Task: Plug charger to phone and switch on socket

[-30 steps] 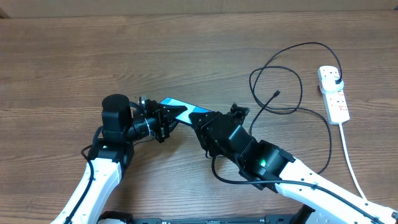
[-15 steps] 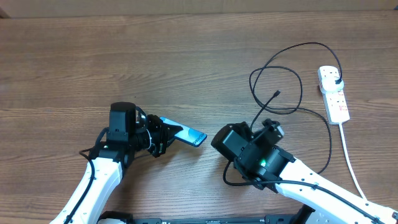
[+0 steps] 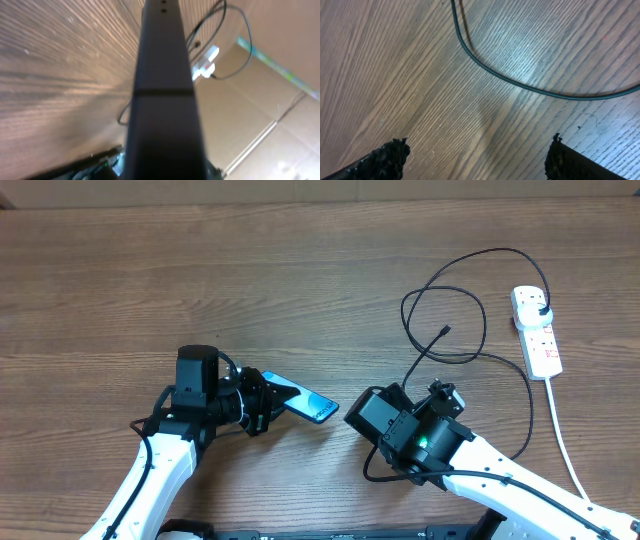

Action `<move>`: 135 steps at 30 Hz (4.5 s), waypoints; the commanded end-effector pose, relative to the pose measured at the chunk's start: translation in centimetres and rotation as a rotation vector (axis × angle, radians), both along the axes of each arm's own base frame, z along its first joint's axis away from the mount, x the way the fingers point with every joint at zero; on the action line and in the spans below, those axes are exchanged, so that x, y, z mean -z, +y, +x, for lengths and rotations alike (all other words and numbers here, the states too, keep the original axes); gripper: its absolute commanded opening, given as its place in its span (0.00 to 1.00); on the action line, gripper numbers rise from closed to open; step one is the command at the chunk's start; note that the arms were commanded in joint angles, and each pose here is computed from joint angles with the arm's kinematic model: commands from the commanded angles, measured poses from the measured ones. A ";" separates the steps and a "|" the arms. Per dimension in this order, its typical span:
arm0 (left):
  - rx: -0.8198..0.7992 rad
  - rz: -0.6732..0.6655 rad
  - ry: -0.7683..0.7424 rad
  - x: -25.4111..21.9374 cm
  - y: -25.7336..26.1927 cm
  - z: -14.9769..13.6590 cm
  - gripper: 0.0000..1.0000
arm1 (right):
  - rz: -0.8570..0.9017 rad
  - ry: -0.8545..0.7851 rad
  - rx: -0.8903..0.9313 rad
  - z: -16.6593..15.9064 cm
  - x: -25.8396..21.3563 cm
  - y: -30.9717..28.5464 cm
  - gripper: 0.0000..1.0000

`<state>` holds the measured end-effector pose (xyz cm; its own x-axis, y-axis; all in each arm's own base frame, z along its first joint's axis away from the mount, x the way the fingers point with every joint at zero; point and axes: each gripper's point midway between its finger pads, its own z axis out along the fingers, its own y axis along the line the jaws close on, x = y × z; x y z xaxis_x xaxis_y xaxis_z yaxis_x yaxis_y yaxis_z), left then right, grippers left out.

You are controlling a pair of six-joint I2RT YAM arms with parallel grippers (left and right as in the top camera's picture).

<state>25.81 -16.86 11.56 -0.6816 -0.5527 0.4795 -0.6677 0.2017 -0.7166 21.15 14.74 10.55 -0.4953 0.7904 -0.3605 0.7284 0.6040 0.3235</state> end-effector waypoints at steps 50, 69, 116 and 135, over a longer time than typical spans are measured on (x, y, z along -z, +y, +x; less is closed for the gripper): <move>0.039 -0.042 -0.024 -1.0 -0.5 -0.3 0.07 | 0.003 0.172 -0.127 19.9 6.6 -11.0 0.54; 0.039 -0.042 -0.024 -1.0 -0.5 -0.3 0.08 | -0.054 0.144 -0.102 20.5 6.3 -12.0 0.54; 0.020 -0.014 -0.032 -0.6 -0.1 0.1 0.09 | 0.079 0.310 -0.203 17.6 10.4 -9.4 0.24; 0.020 -0.015 -0.031 -0.6 -0.2 0.0 0.09 | -0.049 0.197 -0.180 20.5 9.6 -11.4 0.24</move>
